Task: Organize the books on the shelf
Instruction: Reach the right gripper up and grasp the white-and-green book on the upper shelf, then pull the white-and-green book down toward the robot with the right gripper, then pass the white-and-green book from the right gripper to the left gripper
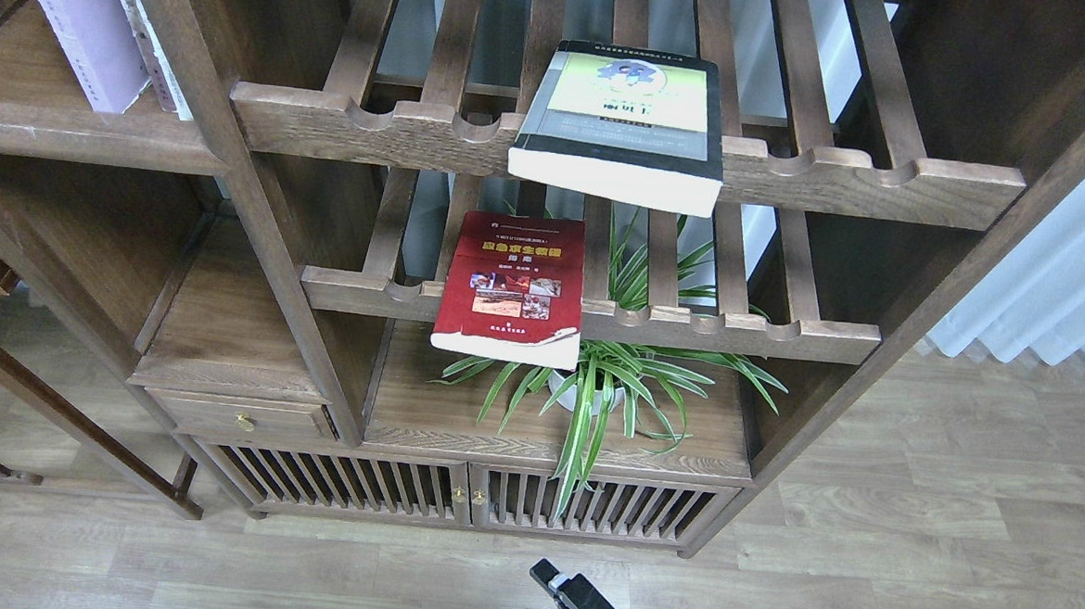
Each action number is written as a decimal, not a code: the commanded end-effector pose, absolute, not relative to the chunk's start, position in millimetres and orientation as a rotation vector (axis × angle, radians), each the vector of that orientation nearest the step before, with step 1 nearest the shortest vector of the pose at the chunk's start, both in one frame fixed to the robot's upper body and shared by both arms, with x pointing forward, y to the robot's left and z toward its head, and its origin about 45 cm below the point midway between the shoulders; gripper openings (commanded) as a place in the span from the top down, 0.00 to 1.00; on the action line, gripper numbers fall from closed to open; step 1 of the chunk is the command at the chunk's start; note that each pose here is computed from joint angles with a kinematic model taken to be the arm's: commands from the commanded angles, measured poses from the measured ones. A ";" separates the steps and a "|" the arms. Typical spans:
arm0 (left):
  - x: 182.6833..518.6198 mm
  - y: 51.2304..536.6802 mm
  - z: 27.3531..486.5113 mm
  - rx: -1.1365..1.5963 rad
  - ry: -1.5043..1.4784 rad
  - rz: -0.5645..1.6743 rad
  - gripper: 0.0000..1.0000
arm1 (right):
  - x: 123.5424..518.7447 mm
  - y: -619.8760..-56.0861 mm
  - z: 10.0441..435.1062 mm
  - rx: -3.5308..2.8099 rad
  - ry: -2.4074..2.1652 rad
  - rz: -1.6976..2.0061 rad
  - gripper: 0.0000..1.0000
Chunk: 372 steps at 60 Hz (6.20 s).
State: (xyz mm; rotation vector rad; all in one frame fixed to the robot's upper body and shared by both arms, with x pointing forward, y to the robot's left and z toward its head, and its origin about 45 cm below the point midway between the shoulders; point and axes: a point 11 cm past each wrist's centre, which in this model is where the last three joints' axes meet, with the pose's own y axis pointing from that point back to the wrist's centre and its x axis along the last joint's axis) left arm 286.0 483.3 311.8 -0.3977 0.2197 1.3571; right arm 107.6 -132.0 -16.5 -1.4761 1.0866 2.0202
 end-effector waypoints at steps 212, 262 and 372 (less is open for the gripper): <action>190.7 505.8 164.1 -0.336 0.624 1.609 0.00 | 324.5 -151.8 277.1 -1.921 0.833 1.101 0.92; 185.2 481.9 135.0 -0.307 0.722 1.571 0.00 | 198.6 -183.4 179.5 -1.702 0.774 1.309 0.97; 131.8 154.9 14.0 -0.553 1.630 0.979 0.01 | 80.2 -119.0 29.6 -1.429 0.892 2.028 0.96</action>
